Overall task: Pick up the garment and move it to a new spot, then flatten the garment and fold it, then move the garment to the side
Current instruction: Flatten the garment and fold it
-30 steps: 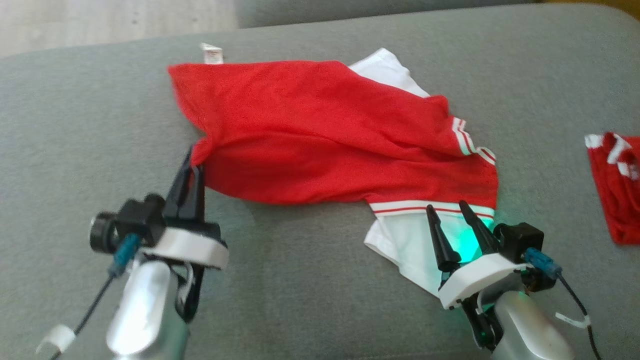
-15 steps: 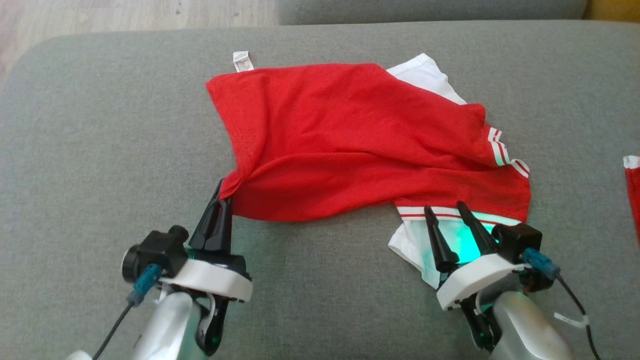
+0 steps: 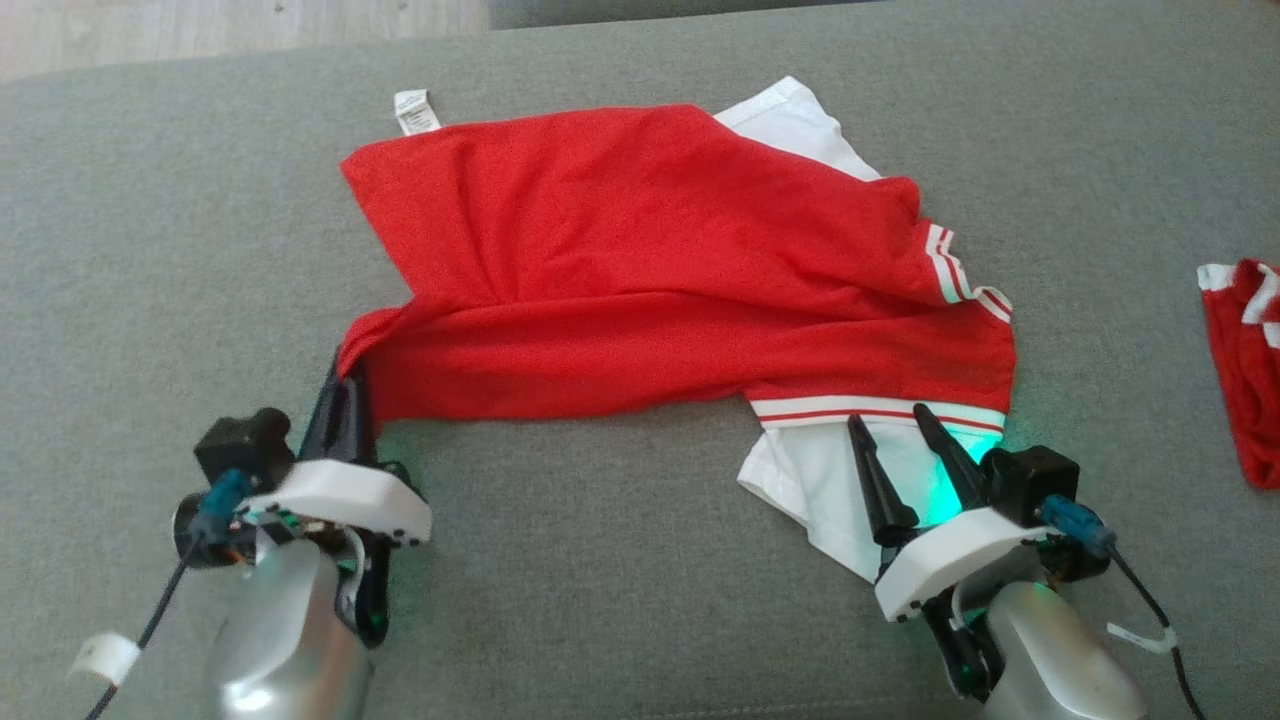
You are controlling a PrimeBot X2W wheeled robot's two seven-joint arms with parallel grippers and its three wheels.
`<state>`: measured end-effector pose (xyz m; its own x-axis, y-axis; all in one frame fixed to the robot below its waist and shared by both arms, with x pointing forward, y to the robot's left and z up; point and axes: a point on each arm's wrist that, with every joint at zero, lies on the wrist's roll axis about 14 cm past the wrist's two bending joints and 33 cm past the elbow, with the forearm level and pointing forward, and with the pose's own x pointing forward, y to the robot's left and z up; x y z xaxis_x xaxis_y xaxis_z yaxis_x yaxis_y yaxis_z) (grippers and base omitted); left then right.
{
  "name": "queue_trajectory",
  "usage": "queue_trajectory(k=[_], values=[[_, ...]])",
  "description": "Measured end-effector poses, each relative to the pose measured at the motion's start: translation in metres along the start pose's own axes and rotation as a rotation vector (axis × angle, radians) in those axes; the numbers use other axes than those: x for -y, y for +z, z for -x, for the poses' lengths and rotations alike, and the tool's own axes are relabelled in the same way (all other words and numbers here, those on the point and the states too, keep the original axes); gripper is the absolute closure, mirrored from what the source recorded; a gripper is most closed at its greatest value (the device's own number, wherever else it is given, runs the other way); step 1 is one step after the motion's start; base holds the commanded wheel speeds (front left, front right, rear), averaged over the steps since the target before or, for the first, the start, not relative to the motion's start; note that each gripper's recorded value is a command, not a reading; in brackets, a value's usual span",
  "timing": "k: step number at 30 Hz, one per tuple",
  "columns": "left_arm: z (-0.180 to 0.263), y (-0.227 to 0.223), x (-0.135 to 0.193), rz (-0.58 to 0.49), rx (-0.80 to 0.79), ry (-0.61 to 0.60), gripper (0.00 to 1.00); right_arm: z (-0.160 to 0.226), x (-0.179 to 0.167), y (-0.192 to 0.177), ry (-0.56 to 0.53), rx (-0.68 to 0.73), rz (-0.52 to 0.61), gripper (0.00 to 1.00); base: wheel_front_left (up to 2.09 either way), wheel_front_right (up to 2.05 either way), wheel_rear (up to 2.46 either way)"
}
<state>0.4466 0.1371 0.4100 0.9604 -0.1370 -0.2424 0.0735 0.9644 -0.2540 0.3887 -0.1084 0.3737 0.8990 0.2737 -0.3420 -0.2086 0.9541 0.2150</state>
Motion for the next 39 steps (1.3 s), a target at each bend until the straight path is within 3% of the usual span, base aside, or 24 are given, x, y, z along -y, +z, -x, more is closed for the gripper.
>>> queue_trajectory(k=[1, 7, 18, 29, 39], values=[[-0.002, -0.003, -0.004, -0.001, -0.014, 0.019, 0.0, 0.0, 0.001, -0.001, -0.004, -0.002, -0.001, 0.0, 0.0, 0.0, 0.0], [-0.01, 0.003, -0.034, -0.021, -0.016, 0.154, 0.0, 0.002, 0.007, 0.005, -0.023, 0.018, -0.007, 0.0, 0.0, 0.0, 0.0], [0.039, -0.002, -0.033, -0.184, 0.014, 0.133, 0.0, 0.011, 0.016, 0.069, -0.057, 0.223, 0.005, 0.0, 0.0, 0.0, 0.0], [0.112, -0.022, -0.022, -0.197, 0.029, 0.117, 0.0, 0.052, 0.012, 0.044, -0.079, 0.2, -0.008, 0.0, 0.0, 0.0, 0.0], [0.12, -0.023, -0.019, -0.194, 0.037, 0.111, 0.0, 0.056, 0.012, 0.038, -0.084, 0.188, -0.011, 0.0, 0.0, 0.0, 0.0]])
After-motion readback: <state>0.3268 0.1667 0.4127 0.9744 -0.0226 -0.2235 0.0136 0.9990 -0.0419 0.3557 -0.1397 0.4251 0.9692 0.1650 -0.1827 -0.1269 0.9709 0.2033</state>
